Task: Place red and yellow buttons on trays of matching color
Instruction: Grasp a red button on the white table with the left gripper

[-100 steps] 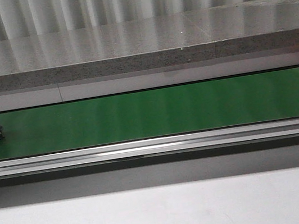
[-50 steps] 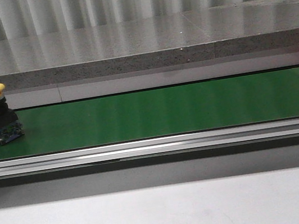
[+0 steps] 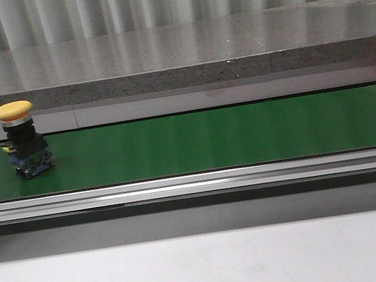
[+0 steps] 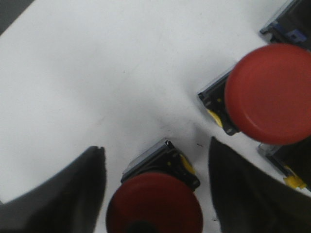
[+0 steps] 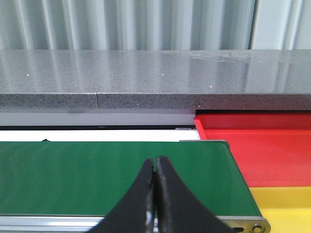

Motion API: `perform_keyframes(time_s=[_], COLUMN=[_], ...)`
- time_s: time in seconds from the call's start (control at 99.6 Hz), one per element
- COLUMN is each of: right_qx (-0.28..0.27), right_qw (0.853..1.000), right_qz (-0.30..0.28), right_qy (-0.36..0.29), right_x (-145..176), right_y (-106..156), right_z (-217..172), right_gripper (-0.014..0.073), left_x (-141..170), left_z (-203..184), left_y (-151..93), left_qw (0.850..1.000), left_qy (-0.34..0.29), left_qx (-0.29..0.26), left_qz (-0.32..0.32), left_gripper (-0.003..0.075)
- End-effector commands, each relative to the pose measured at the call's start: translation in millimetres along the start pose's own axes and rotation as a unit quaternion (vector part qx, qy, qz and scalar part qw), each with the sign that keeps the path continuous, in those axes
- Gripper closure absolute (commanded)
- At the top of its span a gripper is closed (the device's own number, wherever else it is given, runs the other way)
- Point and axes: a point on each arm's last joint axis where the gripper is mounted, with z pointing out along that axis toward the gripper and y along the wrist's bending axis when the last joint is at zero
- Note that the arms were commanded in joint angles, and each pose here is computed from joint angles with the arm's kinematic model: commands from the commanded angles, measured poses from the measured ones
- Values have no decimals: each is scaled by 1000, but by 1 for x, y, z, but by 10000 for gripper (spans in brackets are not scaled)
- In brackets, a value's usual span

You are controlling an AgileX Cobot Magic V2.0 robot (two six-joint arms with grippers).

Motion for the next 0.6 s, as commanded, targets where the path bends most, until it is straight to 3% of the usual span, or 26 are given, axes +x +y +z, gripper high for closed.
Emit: perform_keyframes(time_s=[0.0, 0.12, 0.411, 0.592], right_qx=[-3, -3, -3, -3], right_qw=[998, 998, 998, 998], right_qz=[-5, -5, -5, -5], right_qy=[-57, -57, -57, -57], right_x=[-14, -14, -14, -14], right_y=[1, 1, 1, 1], right_z=[-2, -2, -2, -2], right_gripper=[720, 720, 720, 720], left_x=[-11, -10, -5, -11], left_z=[-16, -25, -108, -165], left_y=[0, 1, 12, -5], left_qw=[999, 999, 993, 979], left_qy=[-39, -40, -112, -161], left_qx=[12, 9, 25, 105], left_qz=[-8, -10, 15, 61], left_gripper=[532, 743, 739, 739])
